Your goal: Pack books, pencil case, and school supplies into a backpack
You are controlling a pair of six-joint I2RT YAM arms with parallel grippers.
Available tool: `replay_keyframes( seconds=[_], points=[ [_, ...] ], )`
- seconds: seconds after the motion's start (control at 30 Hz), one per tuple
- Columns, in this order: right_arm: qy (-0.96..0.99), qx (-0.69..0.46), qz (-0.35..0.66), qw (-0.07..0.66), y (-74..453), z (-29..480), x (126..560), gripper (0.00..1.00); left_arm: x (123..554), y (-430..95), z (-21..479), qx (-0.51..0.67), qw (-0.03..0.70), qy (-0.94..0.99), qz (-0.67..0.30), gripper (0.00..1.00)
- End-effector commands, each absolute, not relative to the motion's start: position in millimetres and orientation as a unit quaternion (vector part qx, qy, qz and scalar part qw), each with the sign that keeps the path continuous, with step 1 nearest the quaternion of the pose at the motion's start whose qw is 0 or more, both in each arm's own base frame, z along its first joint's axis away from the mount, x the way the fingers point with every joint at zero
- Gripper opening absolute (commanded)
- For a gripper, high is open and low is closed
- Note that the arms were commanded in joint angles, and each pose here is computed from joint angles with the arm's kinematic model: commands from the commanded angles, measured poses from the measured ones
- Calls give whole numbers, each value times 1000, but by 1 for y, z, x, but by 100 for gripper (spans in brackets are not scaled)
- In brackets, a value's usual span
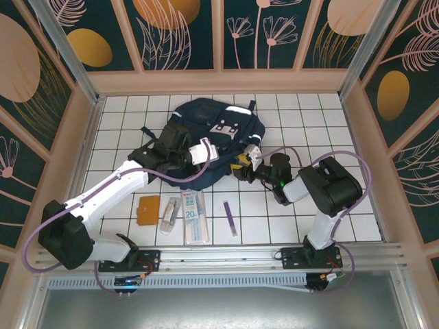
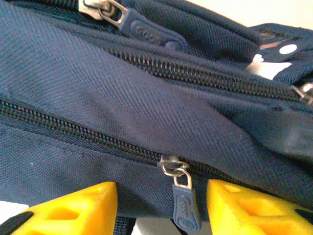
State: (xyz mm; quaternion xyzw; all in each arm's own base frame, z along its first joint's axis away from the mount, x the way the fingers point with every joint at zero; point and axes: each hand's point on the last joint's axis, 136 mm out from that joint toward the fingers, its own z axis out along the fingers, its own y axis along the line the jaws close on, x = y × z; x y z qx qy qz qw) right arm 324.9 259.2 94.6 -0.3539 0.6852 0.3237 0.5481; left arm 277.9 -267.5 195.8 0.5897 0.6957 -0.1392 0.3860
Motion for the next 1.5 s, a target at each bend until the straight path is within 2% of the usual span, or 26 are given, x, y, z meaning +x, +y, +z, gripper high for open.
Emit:
replay_keyframes(
  seconds=[0.0, 0.13, 0.23, 0.43, 0.7, 0.93, 1.0, 1.03, 1.07, 1.1, 1.13, 1.23, 1.47],
  points=[
    [649, -369, 315, 586, 261, 106, 319, 41, 264, -276, 228, 603, 444, 641, -169, 0],
    [639, -371, 312, 597, 260, 110, 313, 12, 264, -273, 230, 602, 449, 641, -160, 0],
    [649, -361, 302, 598, 256, 110, 315, 1, 266, -269, 223, 603, 438, 650, -150, 0],
    [725, -258, 222, 599, 220, 98, 345, 0, 270, -260, 211, 601, 432, 661, -122, 0],
    [837, -57, 170, 517, 154, 43, 374, 0, 269, -253, 195, 616, 421, 659, -98, 0],
    [812, -80, 201, 543, 161, 62, 380, 0, 275, -255, 181, 627, 399, 663, -90, 0],
    [798, -96, 216, 554, 166, 73, 377, 11, 285, -262, 195, 611, 421, 664, -94, 4],
    [795, -95, 220, 557, 166, 77, 376, 22, 290, -265, 200, 602, 432, 665, -95, 21],
    [793, -91, 223, 559, 165, 81, 374, 34, 297, -269, 208, 588, 447, 667, -97, 45],
    [794, -84, 224, 559, 163, 83, 374, 40, 302, -272, 214, 576, 461, 668, -101, 55],
    [796, -69, 222, 559, 157, 87, 374, 44, 307, -277, 222, 565, 475, 666, -108, 60],
    [806, -31, 216, 551, 144, 95, 374, 47, 315, -289, 220, 576, 482, 651, -109, 66],
    [814, -2, 166, 557, 111, 129, 372, 53, 325, -291, 152, 658, 393, 641, -43, 72]
  ],
)
